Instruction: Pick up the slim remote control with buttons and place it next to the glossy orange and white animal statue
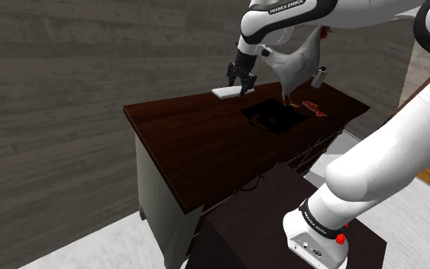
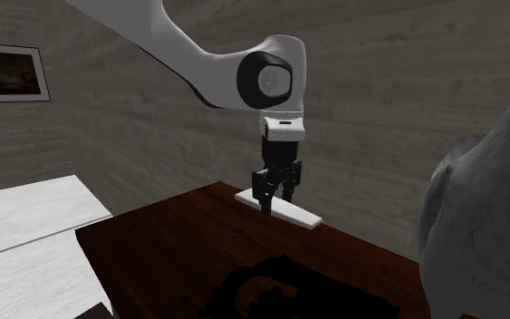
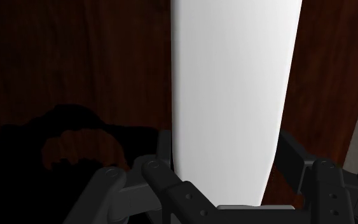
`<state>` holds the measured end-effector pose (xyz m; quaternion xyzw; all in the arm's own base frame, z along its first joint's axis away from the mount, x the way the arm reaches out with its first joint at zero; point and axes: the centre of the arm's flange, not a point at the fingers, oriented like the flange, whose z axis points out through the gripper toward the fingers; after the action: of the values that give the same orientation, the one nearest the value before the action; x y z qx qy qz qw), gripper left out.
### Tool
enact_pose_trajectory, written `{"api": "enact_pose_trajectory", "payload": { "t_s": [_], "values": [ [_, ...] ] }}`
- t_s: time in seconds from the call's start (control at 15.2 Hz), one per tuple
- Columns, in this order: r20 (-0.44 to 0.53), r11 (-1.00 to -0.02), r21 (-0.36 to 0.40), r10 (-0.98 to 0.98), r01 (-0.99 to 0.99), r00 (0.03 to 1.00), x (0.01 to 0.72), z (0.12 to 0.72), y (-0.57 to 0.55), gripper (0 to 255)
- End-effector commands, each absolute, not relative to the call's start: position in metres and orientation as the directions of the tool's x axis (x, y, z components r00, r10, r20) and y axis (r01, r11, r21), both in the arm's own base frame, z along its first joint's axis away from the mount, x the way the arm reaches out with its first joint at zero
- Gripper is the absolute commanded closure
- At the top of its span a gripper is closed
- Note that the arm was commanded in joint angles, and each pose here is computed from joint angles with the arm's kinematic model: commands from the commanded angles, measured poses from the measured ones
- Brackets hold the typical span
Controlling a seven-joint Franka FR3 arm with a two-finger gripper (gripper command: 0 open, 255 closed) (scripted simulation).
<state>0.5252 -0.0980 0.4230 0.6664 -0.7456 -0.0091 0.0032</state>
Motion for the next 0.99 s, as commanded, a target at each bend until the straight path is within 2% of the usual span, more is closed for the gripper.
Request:
{"api": "enact_pose_trajectory", "payload": {
  "t_s": [0.0,0.92],
  "values": [
    [-0.007,0.11,0.017,-0.994,-0.994,-0.11,0.515,0.423,-0.123,255],
    [-0.007,0.11,0.017,-0.994,-0.994,-0.11,0.422,0.423,-0.283,255]
  ]
}}
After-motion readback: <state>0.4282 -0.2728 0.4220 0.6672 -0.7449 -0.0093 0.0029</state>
